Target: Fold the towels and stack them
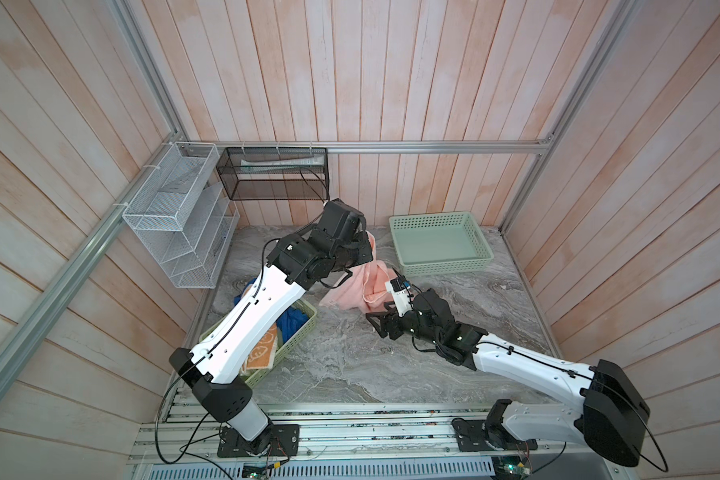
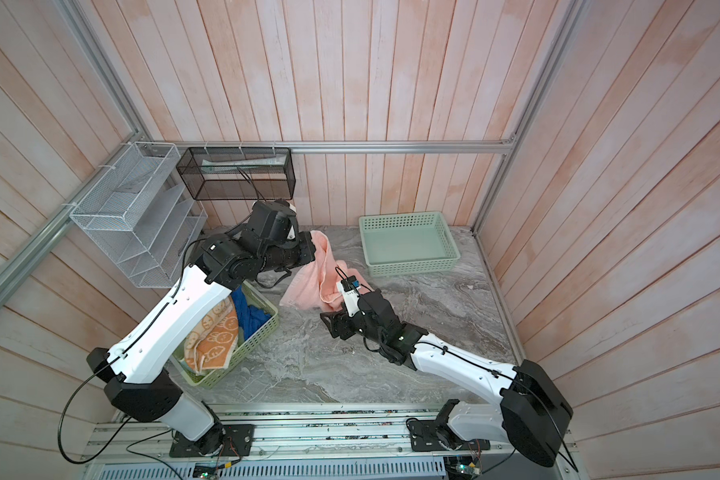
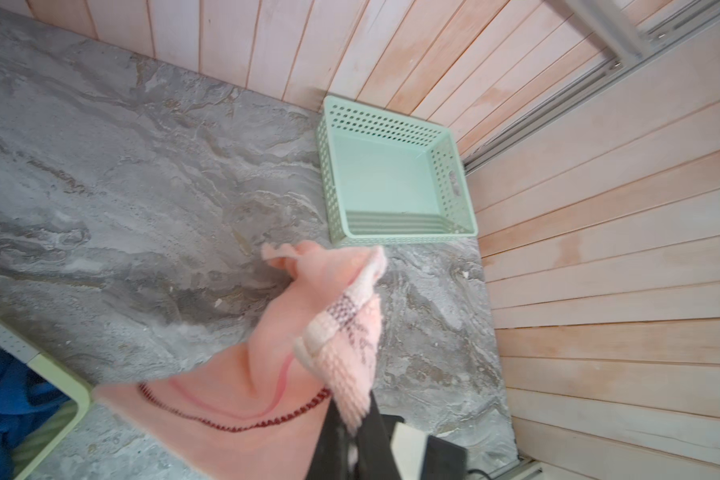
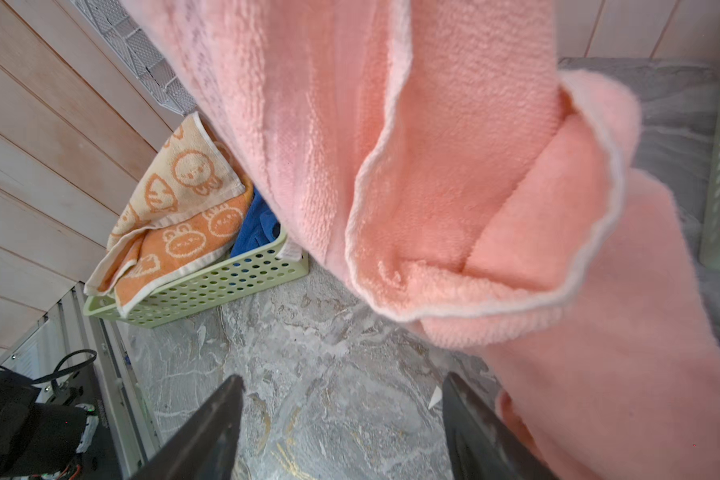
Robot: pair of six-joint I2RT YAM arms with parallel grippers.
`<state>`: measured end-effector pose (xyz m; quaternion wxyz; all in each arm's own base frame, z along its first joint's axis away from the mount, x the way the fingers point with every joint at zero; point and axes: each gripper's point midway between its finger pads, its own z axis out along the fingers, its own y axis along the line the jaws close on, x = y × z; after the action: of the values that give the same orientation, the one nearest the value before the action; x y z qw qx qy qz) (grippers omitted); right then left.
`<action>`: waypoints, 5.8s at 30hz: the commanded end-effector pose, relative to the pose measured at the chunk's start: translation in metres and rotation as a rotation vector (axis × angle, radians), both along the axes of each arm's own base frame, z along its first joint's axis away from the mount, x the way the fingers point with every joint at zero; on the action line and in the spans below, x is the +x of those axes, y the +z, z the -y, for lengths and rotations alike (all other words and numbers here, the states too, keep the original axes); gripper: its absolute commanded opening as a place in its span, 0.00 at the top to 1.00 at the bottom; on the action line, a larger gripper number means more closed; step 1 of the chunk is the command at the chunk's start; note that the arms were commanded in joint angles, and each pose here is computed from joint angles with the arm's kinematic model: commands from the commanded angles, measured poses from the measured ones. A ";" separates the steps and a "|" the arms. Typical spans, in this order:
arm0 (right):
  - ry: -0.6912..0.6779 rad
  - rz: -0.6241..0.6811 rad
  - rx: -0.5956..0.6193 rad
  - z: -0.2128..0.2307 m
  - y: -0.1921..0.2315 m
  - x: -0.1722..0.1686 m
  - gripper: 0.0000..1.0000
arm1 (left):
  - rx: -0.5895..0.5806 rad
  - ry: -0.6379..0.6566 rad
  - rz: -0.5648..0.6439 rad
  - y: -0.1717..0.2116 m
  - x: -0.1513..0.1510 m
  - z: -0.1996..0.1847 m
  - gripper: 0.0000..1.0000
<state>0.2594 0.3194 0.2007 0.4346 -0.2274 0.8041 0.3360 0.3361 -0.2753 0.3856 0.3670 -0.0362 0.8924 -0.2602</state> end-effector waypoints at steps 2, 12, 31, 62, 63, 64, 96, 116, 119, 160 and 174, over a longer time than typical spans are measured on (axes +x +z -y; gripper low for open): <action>-0.028 0.080 0.015 -0.011 0.021 0.018 0.23 | -0.048 -0.004 0.093 0.061 -0.017 0.003 1.00; -0.121 -0.113 0.044 0.038 -0.005 0.056 0.31 | 0.059 0.031 -0.006 -0.036 0.025 0.015 1.00; -0.244 -0.270 -0.117 0.091 -0.119 -0.015 0.29 | -0.011 -0.027 -0.427 -0.274 0.062 0.030 1.00; -0.438 0.478 -0.135 0.145 0.187 0.026 1.00 | -0.229 0.009 0.529 0.107 -0.010 -0.064 1.00; -0.409 0.496 -0.153 0.145 0.203 0.020 1.00 | -0.230 0.006 0.594 0.127 -0.023 -0.067 1.00; -0.383 0.524 -0.168 0.146 0.224 0.013 1.00 | -0.235 0.003 0.657 0.147 -0.037 -0.070 1.00; -0.187 0.408 -0.233 0.119 0.291 0.179 1.00 | -0.001 0.157 0.612 0.162 0.096 -0.126 1.00; -0.155 -0.105 -0.566 0.048 -0.089 0.333 1.00 | 0.193 0.148 0.044 -0.221 0.260 -0.117 1.00; -0.249 -0.078 -0.620 0.071 -0.091 0.351 1.00 | 0.219 0.149 0.052 -0.233 0.272 -0.118 1.00; -0.084 -0.562 -0.490 0.074 -0.213 -0.059 0.62 | 0.386 -0.160 -0.443 -0.387 -0.092 -0.063 0.57; -0.305 -0.395 -0.324 0.079 -0.108 0.077 0.53 | 0.248 -0.083 -0.245 -0.280 0.005 -0.056 0.49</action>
<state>0.3048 0.2581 0.0917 0.2693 -0.1247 0.9370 0.1842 0.2973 -0.2191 0.0782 0.2060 0.0249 0.9680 -0.1415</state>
